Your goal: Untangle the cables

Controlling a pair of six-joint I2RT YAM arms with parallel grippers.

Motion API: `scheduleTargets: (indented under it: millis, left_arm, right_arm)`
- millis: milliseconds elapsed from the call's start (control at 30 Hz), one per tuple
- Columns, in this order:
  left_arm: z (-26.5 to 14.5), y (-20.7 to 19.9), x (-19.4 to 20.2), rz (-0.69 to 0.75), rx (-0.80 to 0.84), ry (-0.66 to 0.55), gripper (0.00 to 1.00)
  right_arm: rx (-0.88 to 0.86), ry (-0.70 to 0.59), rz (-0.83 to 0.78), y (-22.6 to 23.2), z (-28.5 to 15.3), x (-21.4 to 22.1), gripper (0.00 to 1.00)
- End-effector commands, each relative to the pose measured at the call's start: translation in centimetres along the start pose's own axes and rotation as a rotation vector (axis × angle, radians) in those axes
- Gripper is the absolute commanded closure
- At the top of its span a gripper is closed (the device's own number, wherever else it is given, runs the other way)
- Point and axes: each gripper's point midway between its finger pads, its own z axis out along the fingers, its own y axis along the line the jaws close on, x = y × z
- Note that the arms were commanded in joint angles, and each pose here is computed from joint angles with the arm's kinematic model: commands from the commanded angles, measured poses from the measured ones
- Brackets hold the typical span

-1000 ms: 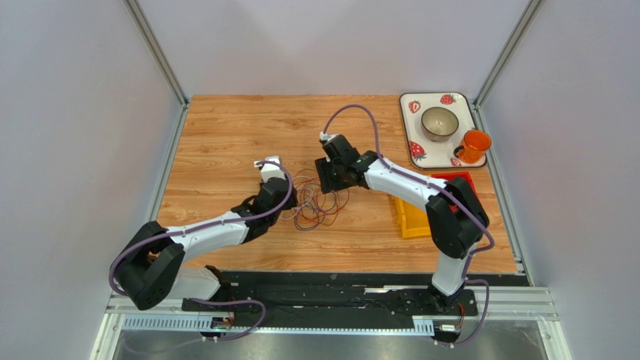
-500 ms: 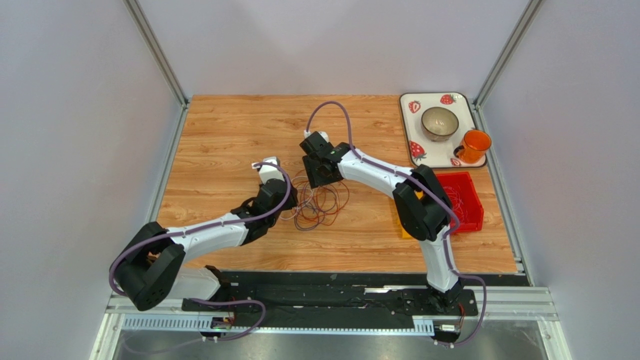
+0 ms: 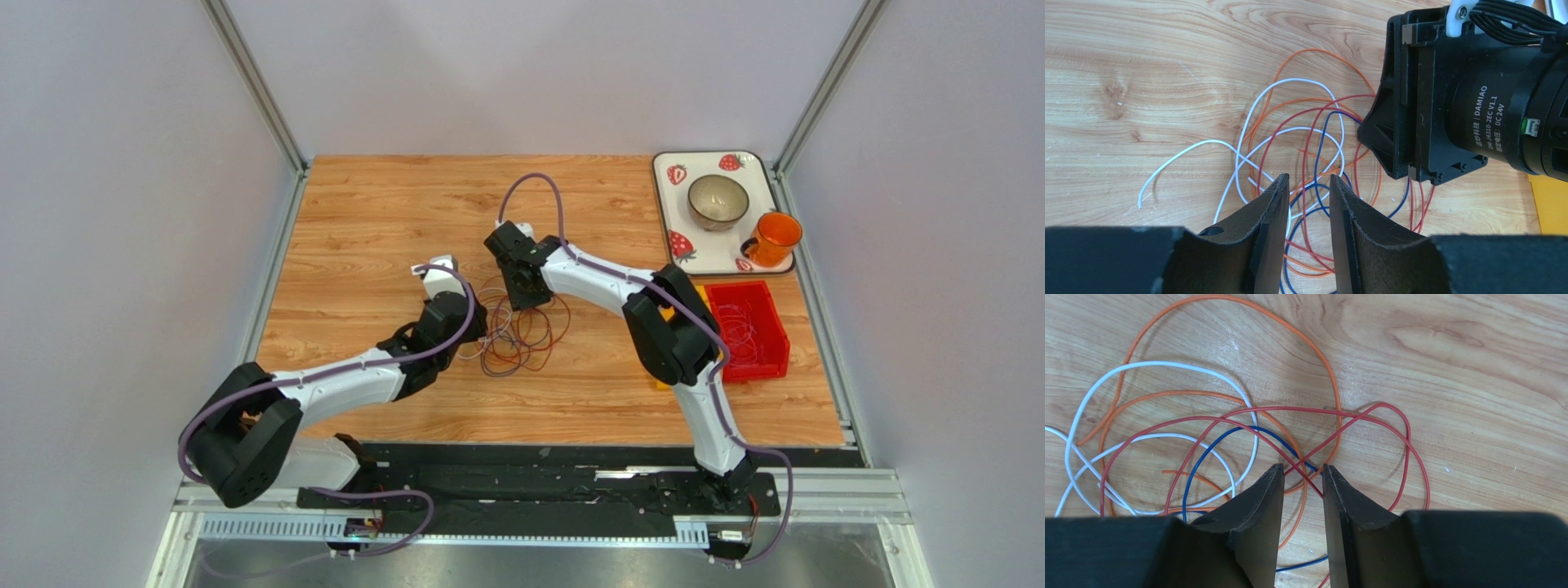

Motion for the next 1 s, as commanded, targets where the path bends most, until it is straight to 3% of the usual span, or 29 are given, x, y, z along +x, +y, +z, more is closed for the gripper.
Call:
scheduleTargets:
  millis: [0,233,433,733,967]
  left_arm:
    - [0.0,-1.2,-1.0,-0.019,0.045,-0.028,0.61]
    - [0.1,-1.4,-0.9,-0.013,0.049,-0.022,0.62]
    - [0.1,-1.4,-0.9,-0.011,0.049,-0.021,0.63]
    - [0.2,-1.4,-0.9,-0.009,0.049,-0.019,0.64]
    - [0.2,-1.4,-0.9,-0.008,0.051,-0.019,0.65]
  right_arm:
    - [-0.006,-0.062,0.033,0.7,-0.7,-2.1,0.67]
    - [-0.021,-0.055,0.049,1.3,-0.3,-2.1,0.59]
    - [-0.016,-0.059,0.051,1.3,0.0,-2.3,0.63]
    - [0.013,-0.055,0.057,0.9,0.1,-2.3,1.00]
    - [0.063,-0.107,0.044,-0.2,-3.3,-3.7,1.00]
